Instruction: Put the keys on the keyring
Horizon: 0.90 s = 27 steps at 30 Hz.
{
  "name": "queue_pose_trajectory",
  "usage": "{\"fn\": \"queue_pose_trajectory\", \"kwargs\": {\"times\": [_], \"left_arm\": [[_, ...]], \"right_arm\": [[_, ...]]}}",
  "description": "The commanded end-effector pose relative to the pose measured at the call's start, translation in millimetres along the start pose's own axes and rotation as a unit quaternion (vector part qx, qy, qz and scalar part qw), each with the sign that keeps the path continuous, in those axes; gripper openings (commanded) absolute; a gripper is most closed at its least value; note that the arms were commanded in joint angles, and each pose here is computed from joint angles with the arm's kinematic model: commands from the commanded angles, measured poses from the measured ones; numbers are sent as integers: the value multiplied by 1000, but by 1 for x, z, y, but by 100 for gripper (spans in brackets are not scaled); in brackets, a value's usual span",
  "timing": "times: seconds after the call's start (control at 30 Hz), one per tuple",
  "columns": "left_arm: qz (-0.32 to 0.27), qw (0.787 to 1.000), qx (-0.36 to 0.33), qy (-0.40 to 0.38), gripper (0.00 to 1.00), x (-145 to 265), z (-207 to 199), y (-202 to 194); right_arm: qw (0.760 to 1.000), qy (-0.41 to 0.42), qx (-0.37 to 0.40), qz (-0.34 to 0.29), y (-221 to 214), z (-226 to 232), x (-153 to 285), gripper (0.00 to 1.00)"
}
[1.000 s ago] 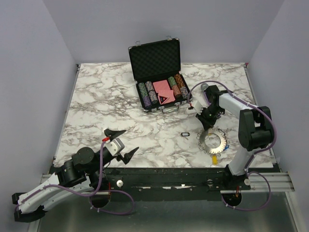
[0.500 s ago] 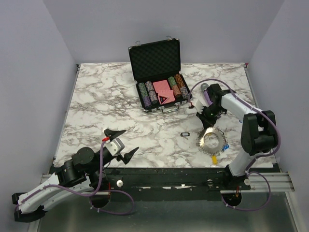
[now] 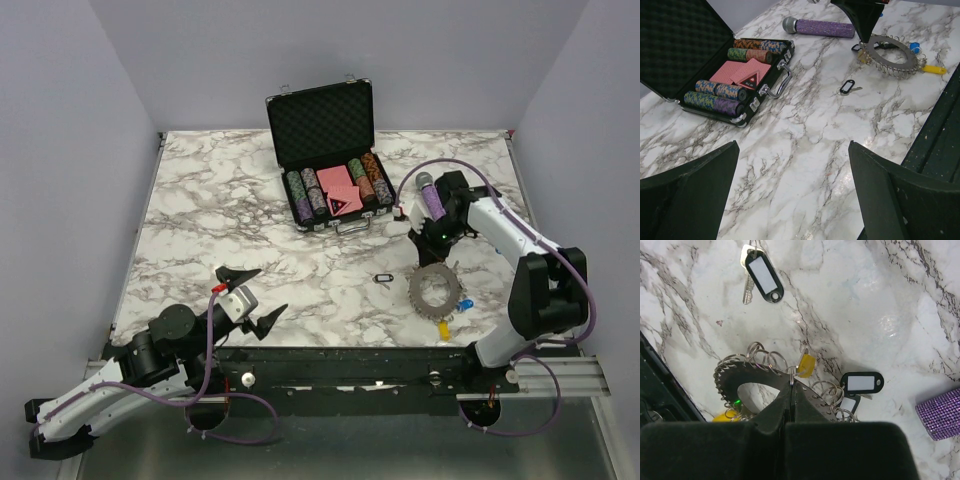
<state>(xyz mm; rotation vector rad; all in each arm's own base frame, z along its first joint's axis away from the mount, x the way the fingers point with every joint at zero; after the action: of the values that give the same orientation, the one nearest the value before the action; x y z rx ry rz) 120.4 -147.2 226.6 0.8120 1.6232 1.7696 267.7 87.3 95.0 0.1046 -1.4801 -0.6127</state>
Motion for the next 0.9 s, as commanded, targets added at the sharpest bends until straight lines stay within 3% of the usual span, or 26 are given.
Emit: {"fn": "queue_pose_trajectory", "kwargs": {"times": [0.0,0.47,0.87], "left_arm": [[-1,1000,-5,-9,99,-1,-2,-1],[-30,999,19,-4,99,3,-1,8],[-28,999,22,-8,99,2,-2,8]], "right_arm": [[999,19,-9,-41,12,19,11,0],[988,18,20,-151,55,53,62,0],[983,-14,43,-179,73,55,91,0]]}}
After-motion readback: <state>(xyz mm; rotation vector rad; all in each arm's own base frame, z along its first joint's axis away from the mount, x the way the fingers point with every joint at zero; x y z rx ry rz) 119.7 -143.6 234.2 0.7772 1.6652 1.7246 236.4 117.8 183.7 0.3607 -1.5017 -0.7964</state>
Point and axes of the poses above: each gripper's point midway between its finger pads, its own x axis back along the fingers, its own z axis along the line the jaws close on, y = z × x, the point moved 2 cm from there along x, back along the fingers, and after that the axes turned 7 degrees about x, right-handed, at the moved point
